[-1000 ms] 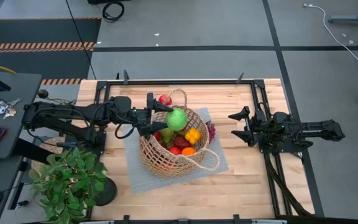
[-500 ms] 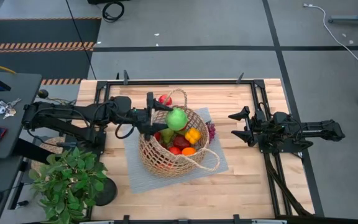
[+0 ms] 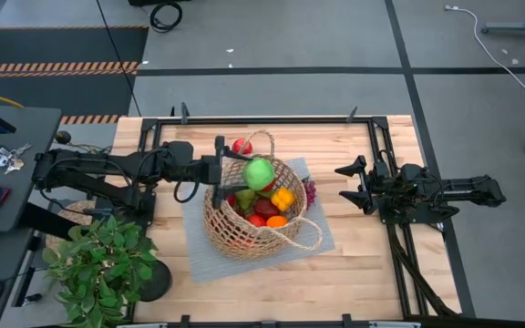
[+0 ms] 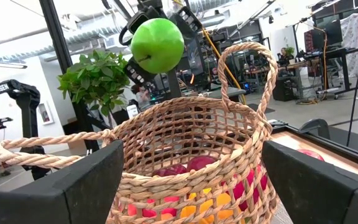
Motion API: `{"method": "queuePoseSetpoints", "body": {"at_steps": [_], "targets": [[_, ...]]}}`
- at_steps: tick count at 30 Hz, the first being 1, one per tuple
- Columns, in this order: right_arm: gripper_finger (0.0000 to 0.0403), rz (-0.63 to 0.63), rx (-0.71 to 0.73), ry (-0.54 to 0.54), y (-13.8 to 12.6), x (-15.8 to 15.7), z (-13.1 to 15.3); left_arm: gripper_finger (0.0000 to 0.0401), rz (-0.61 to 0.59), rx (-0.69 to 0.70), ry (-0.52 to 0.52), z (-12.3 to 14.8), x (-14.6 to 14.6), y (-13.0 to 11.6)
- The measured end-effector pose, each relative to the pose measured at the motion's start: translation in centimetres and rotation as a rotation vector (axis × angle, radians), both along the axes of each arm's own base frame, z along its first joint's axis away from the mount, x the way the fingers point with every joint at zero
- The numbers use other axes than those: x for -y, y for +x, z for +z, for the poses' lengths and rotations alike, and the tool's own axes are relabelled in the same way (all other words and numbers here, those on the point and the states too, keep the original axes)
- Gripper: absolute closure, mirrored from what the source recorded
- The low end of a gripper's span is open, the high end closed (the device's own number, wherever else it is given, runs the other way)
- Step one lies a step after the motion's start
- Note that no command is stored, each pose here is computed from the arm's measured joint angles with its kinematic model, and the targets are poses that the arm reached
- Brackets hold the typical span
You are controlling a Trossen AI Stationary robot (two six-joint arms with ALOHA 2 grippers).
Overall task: Build produce basket
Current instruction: Put the green apple into the basket
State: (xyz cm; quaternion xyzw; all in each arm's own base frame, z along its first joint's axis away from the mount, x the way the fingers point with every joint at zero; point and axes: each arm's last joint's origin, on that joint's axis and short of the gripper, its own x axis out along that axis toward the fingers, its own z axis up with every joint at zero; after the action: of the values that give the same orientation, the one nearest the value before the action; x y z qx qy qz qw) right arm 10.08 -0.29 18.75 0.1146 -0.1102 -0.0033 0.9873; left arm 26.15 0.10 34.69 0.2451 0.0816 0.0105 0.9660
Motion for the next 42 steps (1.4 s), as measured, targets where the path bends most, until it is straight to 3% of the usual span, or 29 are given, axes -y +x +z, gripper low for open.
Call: {"method": "queuePoseSetpoints", "body": {"at_steps": [9,14,25,30,42], "targets": [[0.0018,0.000,0.000,0.000,0.0,0.0,0.0,0.0069,0.091,0.019,-0.470,-0.1,0.0,0.0],[0.0018,0.000,0.000,0.000,0.0,0.0,0.0,0.0069,0.131,0.036,-0.650,-0.1,-0.2,0.0],[0.0018,0.000,0.000,0.000,0.0,0.0,0.0,0.0069,0.255,0.104,-1.164,-0.1,-1.5,-0.1],[0.0018,0.000,0.000,0.000,0.0,0.0,0.0,0.0069,0.273,0.117,-1.267,-0.1,-1.7,-0.1],[0.0018,0.000,0.000,0.000,0.0,0.0,0.0,0.0069,0.277,0.120,-1.329,-0.1,-1.7,-0.1]]}}
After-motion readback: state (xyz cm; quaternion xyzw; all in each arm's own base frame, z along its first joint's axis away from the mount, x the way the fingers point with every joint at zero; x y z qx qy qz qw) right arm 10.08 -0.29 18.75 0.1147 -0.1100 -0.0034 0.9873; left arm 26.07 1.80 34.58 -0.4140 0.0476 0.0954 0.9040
